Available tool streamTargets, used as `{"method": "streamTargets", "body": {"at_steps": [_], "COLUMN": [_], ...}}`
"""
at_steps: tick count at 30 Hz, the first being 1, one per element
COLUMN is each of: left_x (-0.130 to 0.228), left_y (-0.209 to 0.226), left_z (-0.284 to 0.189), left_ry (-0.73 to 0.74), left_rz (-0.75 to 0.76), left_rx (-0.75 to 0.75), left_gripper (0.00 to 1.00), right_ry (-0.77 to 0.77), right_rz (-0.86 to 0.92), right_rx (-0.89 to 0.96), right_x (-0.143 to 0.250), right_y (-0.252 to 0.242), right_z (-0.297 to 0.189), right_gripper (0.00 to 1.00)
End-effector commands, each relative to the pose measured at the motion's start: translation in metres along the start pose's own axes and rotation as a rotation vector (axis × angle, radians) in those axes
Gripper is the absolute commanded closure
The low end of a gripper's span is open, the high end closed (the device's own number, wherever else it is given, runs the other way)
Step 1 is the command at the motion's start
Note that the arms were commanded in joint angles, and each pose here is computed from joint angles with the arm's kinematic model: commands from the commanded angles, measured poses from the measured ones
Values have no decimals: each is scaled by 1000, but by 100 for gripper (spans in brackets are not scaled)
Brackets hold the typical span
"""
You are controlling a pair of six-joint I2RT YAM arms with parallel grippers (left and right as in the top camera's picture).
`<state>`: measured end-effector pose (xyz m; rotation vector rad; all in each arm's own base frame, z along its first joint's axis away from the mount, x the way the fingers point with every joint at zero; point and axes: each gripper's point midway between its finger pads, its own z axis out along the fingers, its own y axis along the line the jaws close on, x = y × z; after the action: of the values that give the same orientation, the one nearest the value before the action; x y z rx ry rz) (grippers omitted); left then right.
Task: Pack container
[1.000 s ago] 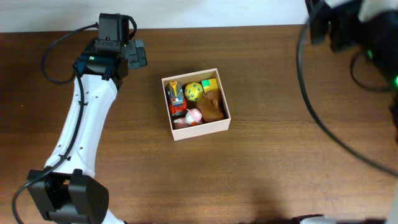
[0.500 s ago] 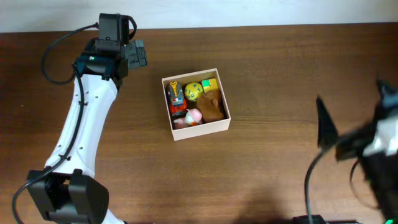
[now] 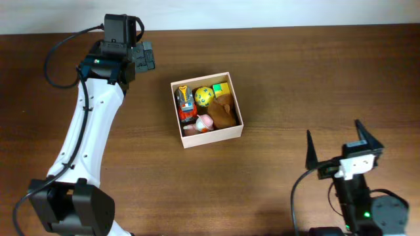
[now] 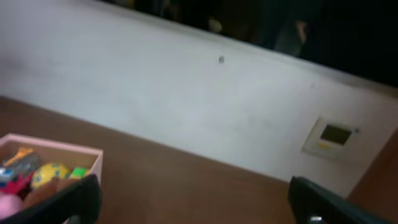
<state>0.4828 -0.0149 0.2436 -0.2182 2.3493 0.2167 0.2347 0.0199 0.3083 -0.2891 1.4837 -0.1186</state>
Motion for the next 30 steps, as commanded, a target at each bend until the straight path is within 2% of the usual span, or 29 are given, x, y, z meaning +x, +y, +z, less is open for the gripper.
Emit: {"method": "streamTargets", "body": {"at_steps": [1,7,30], "left_x": [-9,-9,-9], "left_y": [4,4,4], "left_z": [-11,-11,-11], "left_ry": [-31,-31,-32], "left_rz": [-24,-24,-24], "left_rx": [-5,-5,-4], "left_gripper": [1,1,1], "right_ry": [3,-4,-23], "right_rz": [4,3,28], "right_rx": [13,15,20], "right_x": [26,54,86], "right_y": [3,10,20], "right_z": [5,8,-3], "right_gripper": [1,1,1]}}
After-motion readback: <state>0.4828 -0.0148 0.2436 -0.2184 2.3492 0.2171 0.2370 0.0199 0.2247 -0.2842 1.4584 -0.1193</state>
